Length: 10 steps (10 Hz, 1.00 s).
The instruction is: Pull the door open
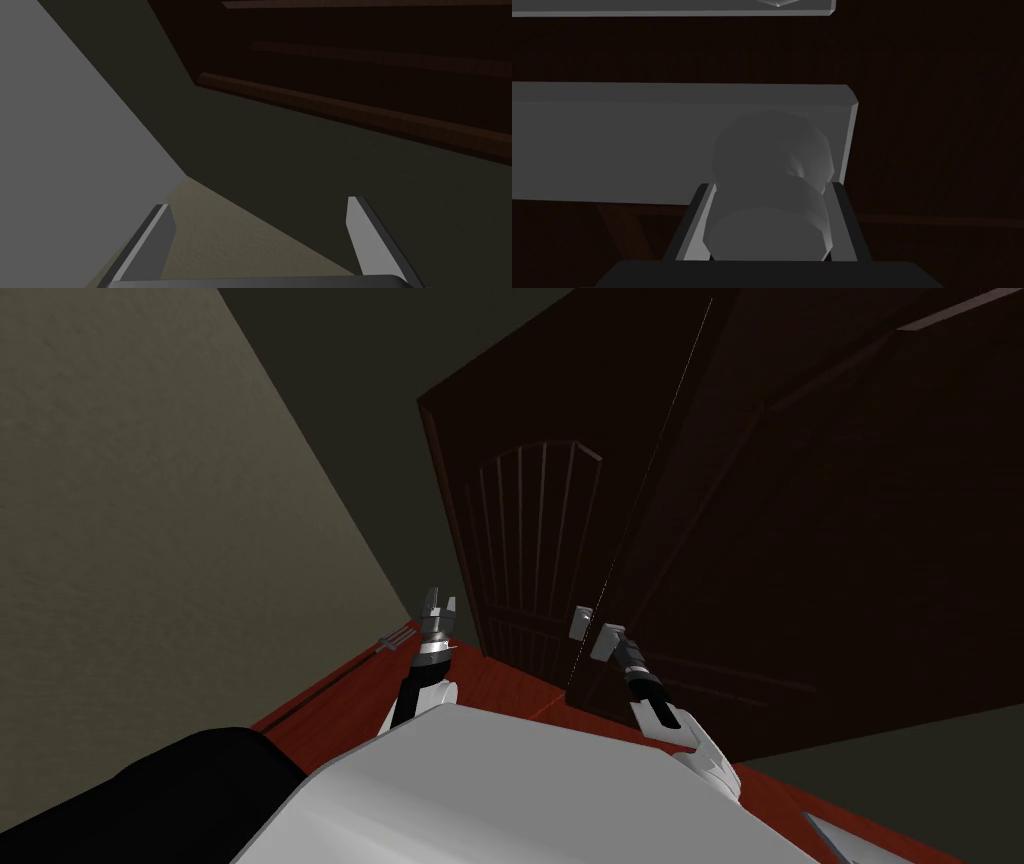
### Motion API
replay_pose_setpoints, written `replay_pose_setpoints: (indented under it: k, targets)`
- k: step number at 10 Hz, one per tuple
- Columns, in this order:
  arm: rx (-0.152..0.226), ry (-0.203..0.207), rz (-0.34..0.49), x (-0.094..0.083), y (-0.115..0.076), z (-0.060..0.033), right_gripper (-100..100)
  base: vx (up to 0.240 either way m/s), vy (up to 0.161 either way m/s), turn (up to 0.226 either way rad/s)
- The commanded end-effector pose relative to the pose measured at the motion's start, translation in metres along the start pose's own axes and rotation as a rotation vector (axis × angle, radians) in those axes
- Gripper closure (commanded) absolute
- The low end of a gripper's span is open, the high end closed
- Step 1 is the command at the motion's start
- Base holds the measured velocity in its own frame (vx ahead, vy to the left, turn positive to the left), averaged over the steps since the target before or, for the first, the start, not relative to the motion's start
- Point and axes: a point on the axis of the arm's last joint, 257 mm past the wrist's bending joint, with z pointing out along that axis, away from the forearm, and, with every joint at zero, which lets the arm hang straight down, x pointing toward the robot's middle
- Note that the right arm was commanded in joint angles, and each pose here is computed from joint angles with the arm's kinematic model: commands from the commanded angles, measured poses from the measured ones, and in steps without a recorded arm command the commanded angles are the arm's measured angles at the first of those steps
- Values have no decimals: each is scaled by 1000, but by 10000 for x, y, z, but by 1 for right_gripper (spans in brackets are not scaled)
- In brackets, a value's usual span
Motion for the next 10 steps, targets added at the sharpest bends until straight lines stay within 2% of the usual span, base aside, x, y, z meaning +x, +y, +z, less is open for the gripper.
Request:
replay_pose_setpoints:
  k: [1,4,5,10]
  targets:
    - [28,-27,-10,-173,-118,-83,100,-188,-57,-51]
    - [38,-26,-15,-235,-153,-129,100,-188,-46,-41]
    - [25,-6,-12,-147,-109,-105,-100,-189,-35,72]
    - [3,67,1,151,0,-79,-100,-190,-1,83]
